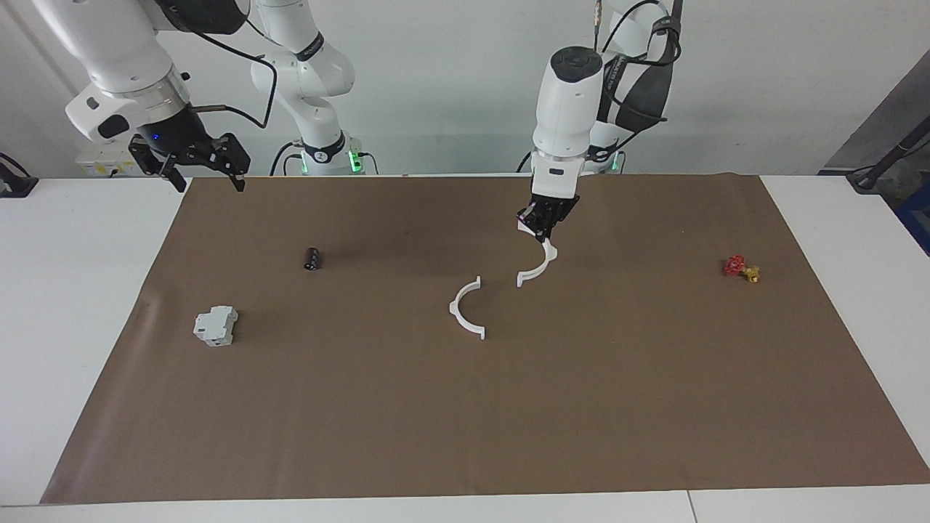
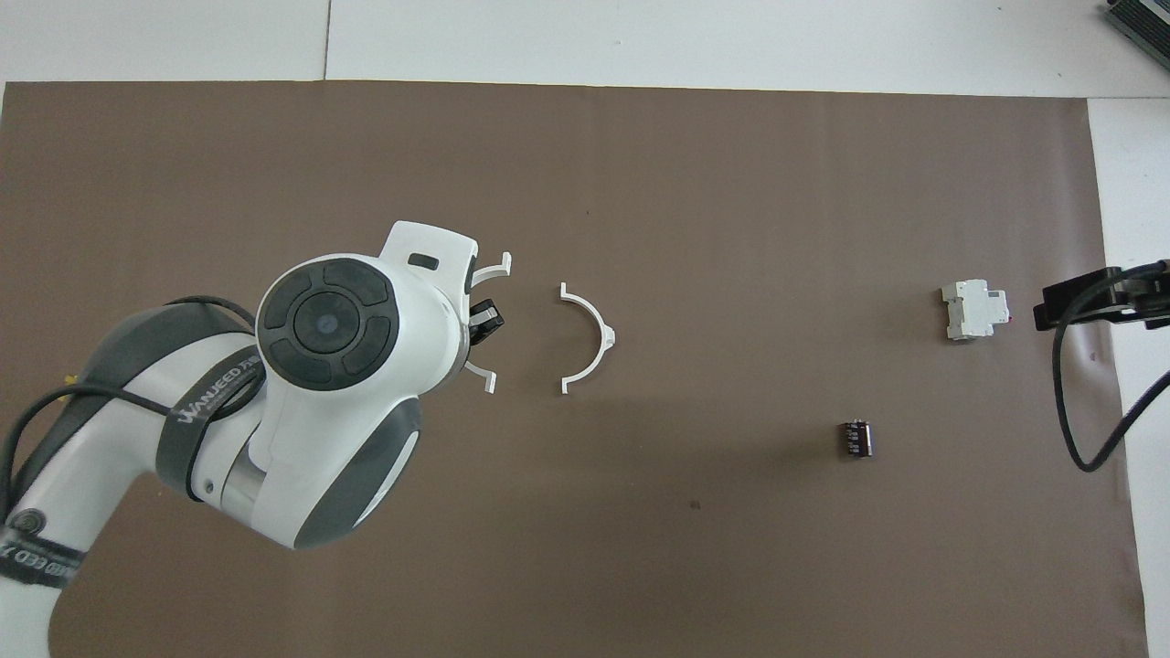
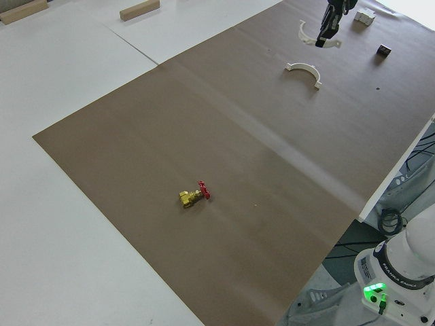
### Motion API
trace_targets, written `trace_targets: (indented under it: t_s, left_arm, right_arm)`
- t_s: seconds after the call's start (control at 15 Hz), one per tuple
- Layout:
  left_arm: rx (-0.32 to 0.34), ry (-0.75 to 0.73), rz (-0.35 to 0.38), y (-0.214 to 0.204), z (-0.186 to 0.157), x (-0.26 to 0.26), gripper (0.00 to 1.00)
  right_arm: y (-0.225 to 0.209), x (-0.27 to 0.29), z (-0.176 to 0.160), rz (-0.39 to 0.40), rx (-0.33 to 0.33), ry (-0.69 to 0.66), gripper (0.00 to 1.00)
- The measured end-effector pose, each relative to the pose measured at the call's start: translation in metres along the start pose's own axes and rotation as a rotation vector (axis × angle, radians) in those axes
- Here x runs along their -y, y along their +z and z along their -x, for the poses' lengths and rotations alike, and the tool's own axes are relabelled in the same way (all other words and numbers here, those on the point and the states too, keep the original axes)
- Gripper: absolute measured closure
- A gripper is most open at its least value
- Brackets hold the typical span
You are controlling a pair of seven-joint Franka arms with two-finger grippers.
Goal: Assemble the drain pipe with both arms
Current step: 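Press the held clamp half onto the center half with the left gripper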
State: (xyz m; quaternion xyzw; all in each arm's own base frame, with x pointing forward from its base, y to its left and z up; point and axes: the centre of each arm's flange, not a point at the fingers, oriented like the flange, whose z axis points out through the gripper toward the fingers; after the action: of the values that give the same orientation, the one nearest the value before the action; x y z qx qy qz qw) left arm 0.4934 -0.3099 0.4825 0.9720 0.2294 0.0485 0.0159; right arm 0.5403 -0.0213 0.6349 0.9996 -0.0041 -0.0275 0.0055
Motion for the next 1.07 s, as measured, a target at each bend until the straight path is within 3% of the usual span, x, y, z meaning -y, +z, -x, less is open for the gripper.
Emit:
trace_targets:
  t_s: [0.73, 1.07]
  left_arm:
    - [-0.032, 0.027, 0.02, 0.111, -0.006, -0.008, 0.93]
    - [-0.007, 0.05, -0.001, 0.156, 0.006, -0.017, 0.93]
  right_arm:
    - [0.0, 0.0, 0.0, 0.0, 0.0, 0.0, 0.0]
    - [0.0, 0.0, 0.0, 0.0, 0.0, 0.0, 0.0]
